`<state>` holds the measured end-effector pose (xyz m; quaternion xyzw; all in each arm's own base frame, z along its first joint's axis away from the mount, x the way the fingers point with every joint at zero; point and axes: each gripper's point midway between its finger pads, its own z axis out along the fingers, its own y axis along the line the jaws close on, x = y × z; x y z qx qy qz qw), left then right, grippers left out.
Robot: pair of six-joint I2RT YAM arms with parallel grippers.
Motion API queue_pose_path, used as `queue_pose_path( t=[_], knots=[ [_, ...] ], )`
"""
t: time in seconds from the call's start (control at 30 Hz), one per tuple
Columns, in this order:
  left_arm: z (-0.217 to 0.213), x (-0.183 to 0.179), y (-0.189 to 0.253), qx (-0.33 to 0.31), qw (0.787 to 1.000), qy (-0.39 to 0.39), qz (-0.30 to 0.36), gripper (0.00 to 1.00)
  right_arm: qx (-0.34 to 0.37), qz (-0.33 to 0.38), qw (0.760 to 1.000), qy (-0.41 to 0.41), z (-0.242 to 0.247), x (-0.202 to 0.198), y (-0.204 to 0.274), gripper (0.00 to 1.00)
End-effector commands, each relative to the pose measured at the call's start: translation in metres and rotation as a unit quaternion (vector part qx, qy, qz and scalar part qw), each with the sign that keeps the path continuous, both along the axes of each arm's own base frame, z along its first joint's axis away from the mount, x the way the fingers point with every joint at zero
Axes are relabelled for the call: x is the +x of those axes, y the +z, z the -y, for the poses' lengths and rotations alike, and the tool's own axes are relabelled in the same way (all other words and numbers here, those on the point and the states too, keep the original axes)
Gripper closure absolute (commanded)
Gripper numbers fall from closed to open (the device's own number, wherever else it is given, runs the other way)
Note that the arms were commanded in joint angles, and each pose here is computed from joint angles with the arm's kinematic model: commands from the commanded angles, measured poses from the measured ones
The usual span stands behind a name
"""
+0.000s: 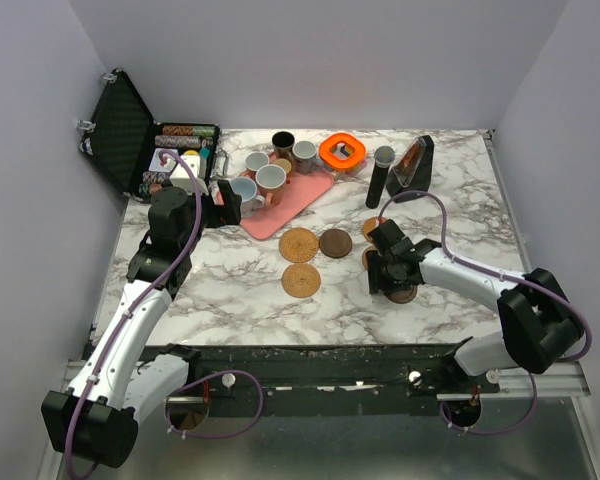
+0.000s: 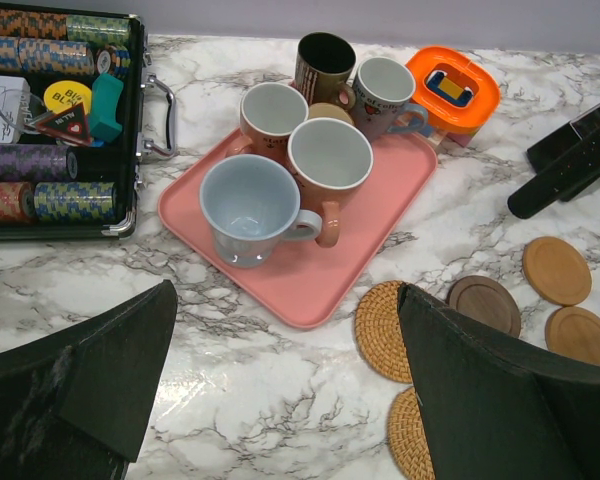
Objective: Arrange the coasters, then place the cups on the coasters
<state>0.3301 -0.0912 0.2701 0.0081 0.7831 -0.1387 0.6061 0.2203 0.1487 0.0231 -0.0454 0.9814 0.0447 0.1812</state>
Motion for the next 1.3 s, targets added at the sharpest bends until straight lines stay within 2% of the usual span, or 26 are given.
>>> queue_pose_path(
  t=[0.0,0.7,0.9,0.97,1.03,1.13,1.2,1.27],
  knots=[
    [0.000,0.000,-0.001,-0.004,1.000,0.004,0.001,0.01,0.032,-0.036,0.999,0.009,-0.019,-0.022,-0.006,0.40],
    [-0.001,0.000,0.000,-0.001,1.000,0.006,0.003,0.01,0.062,-0.002,0.994,0.086,-0.119,0.006,0.009,0.41],
    [-0.002,0.000,0.001,-0.002,1.000,0.007,0.004,0.01,0.059,0.040,0.994,0.084,-0.122,0.014,0.027,0.40],
    [-0.002,0.000,0.001,-0.002,1.000,0.007,0.004,0.01,0.062,0.076,0.991,0.090,-0.120,0.014,0.045,0.33],
    [-0.001,0.000,0.001,-0.002,1.000,0.006,0.004,0.01,0.066,0.103,0.988,0.090,-0.112,0.011,0.060,0.19],
    [-0.001,0.000,0.002,-0.002,1.000,0.005,0.005,0.01,0.055,0.117,0.989,0.069,-0.089,0.003,0.067,0.04],
    [-0.001,0.000,0.003,-0.003,1.000,0.005,0.007,0.01,0.026,0.106,0.992,0.057,-0.069,-0.007,0.059,0.00],
    [-0.001,0.000,0.003,-0.003,1.000,0.004,0.008,0.01,-0.004,0.083,0.995,0.048,-0.052,-0.018,0.045,0.00]
  ],
)
